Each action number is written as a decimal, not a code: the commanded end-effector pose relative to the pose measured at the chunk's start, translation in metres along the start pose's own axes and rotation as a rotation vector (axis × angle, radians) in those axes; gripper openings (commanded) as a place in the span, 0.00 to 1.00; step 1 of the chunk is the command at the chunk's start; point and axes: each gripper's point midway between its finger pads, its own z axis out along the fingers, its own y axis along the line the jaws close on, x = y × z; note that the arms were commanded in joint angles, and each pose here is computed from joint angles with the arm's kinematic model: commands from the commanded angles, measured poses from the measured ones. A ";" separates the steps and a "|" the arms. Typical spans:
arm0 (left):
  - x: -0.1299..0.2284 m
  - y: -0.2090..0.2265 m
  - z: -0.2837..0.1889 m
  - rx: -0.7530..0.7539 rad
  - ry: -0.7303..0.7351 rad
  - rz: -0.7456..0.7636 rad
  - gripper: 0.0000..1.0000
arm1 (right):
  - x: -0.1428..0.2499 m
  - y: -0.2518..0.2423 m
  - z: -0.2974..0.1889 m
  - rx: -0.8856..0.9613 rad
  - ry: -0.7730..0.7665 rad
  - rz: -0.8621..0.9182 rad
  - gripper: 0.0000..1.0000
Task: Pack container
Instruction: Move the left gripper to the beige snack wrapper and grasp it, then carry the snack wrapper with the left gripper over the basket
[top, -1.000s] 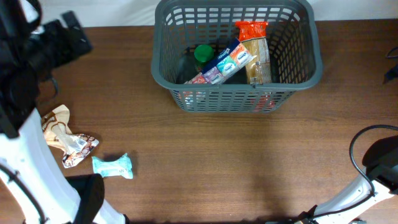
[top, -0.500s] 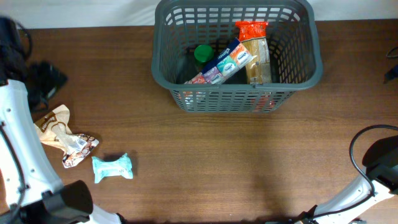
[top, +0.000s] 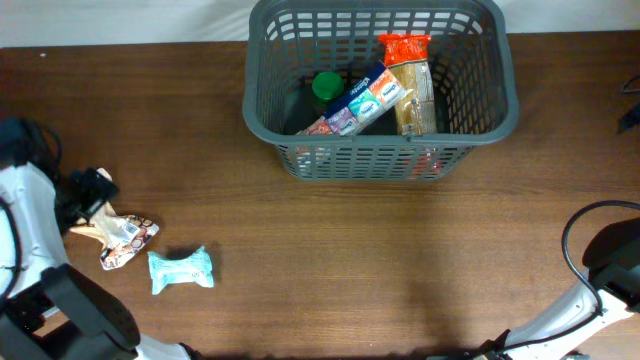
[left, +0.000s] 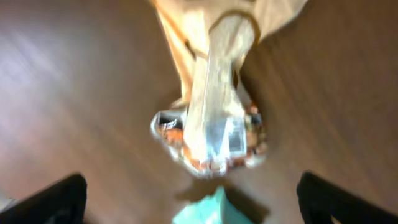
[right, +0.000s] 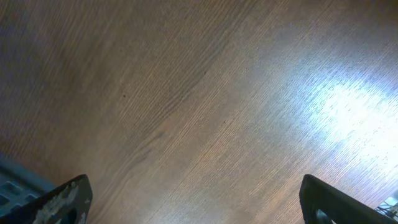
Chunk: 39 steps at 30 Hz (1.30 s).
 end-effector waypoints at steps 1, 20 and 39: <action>0.009 0.000 0.013 0.069 0.013 0.074 0.99 | 0.000 0.000 0.000 -0.002 0.000 0.009 0.99; -0.001 0.004 0.077 -0.012 0.043 -0.097 0.99 | 0.000 0.000 0.000 -0.002 0.000 0.009 0.99; 0.001 -0.005 0.121 -0.003 0.106 -0.129 0.99 | 0.000 0.000 0.000 -0.002 0.000 0.009 0.99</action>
